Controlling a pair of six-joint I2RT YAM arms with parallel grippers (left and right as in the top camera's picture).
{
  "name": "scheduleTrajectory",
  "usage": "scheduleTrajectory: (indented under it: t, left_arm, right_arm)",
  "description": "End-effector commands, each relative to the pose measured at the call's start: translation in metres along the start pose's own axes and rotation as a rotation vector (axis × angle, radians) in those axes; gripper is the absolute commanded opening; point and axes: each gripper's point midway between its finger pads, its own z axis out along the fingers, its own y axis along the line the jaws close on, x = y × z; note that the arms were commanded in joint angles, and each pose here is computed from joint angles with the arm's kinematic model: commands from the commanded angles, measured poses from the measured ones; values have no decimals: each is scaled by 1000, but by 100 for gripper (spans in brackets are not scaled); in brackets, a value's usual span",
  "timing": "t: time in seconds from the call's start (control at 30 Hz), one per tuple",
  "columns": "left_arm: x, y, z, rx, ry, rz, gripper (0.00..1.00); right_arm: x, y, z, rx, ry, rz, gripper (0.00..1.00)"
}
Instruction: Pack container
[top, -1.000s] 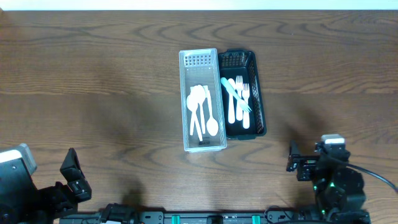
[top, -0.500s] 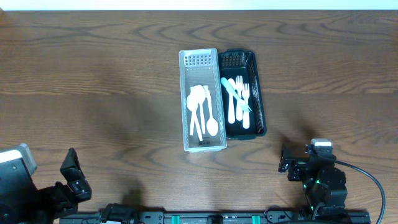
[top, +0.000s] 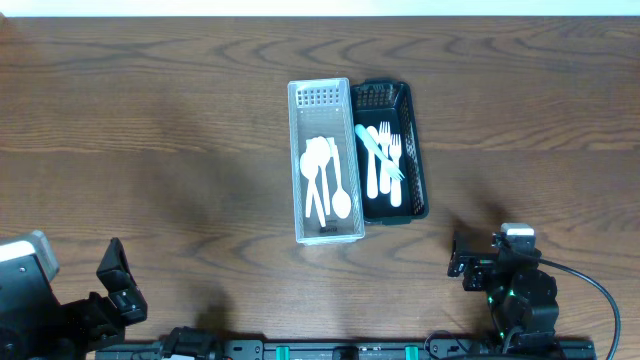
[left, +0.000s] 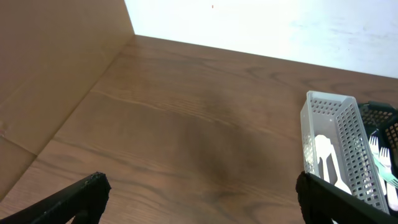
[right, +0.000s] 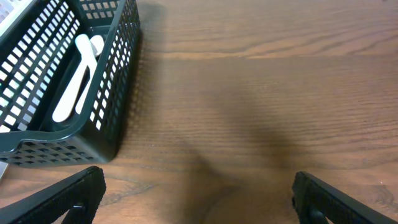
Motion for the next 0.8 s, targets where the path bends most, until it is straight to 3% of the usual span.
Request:
scheduleTrajectory:
  t: [0.0,0.57,0.77]
  left_arm:
    - [-1,3,-1,-16,-6,-2,98]
    - [11,1,10,-26,37,27,98]
    - [3,-7,48,-43,-74,-49,98]
  right_arm:
    - [2,-2,2,7,-2,18,99]
    - [2,-2,2,7,-1,18,99]
    - [2,-2,2,7,-1,18,99]
